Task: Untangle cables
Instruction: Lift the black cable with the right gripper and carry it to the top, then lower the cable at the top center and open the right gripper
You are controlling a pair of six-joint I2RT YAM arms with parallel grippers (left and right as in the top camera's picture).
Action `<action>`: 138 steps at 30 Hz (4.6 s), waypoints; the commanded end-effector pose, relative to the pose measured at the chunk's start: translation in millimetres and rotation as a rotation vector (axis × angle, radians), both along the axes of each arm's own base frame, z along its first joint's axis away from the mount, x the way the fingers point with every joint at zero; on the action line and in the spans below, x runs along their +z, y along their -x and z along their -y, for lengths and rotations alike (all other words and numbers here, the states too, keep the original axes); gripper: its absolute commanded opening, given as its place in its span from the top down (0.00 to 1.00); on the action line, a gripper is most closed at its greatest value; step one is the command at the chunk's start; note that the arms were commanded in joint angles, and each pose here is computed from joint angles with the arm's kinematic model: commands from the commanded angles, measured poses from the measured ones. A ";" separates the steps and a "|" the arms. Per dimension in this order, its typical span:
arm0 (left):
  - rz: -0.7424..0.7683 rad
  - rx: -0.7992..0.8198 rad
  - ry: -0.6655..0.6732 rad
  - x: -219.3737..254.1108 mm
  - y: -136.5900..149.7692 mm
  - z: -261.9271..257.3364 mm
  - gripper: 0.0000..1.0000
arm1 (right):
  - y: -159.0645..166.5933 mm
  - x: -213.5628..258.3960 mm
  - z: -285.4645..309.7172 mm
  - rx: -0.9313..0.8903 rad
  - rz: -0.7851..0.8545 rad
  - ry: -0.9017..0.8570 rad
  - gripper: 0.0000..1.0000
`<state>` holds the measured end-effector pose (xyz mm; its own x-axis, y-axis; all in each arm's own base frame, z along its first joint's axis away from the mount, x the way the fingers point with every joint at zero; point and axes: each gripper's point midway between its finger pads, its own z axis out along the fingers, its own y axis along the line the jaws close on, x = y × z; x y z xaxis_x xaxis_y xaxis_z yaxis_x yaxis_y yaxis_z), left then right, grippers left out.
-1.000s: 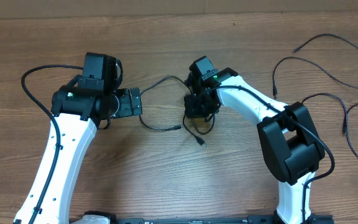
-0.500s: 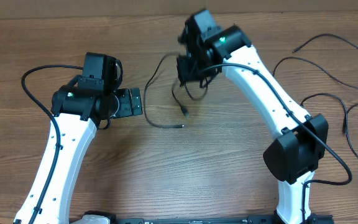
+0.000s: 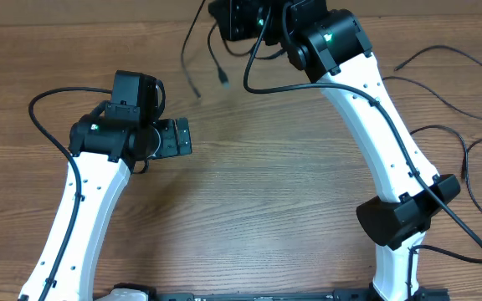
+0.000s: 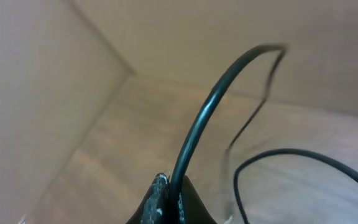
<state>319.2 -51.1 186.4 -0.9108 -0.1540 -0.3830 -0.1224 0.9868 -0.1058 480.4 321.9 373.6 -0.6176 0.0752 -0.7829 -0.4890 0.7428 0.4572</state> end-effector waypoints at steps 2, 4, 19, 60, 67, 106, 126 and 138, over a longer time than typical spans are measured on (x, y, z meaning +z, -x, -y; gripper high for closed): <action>0.029 0.016 0.000 9.0 -2.8 -2.1 0.00 | -25.6 23.8 33.5 -0.202 0.098 0.020 0.96; 0.029 0.016 0.000 9.0 -2.8 -2.1 0.00 | -36.0 21.1 41.5 -0.230 0.102 0.017 0.96; 0.029 0.016 0.000 9.0 -2.8 -2.1 0.00 | -137.3 -111.5 112.7 -0.441 -0.089 0.025 0.96; 0.029 0.016 0.000 9.0 -2.8 -2.1 0.00 | 45.7 -99.5 233.6 -0.373 -0.557 0.419 0.00; 0.029 0.016 0.000 9.0 -2.8 -2.1 0.00 | 75.9 -105.0 238.7 -0.358 -0.660 0.457 0.00; 0.029 0.016 0.000 9.0 -2.8 -2.1 0.00 | 75.5 -104.9 238.7 -0.358 -0.659 0.457 0.00; 0.029 0.016 0.000 9.0 -2.8 -2.1 0.00 | 75.4 -104.9 238.6 -0.359 -0.658 0.456 0.00; 0.029 0.016 0.000 9.0 -2.8 -2.1 0.00 | 75.5 -104.9 238.7 -0.359 -0.659 0.456 0.00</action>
<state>319.2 -51.1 186.4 -0.9108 -0.1540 -0.3830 -0.1224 0.9868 -0.1058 408.0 83.8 257.0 -0.9617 0.1234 -0.2450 0.0803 0.9807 0.1785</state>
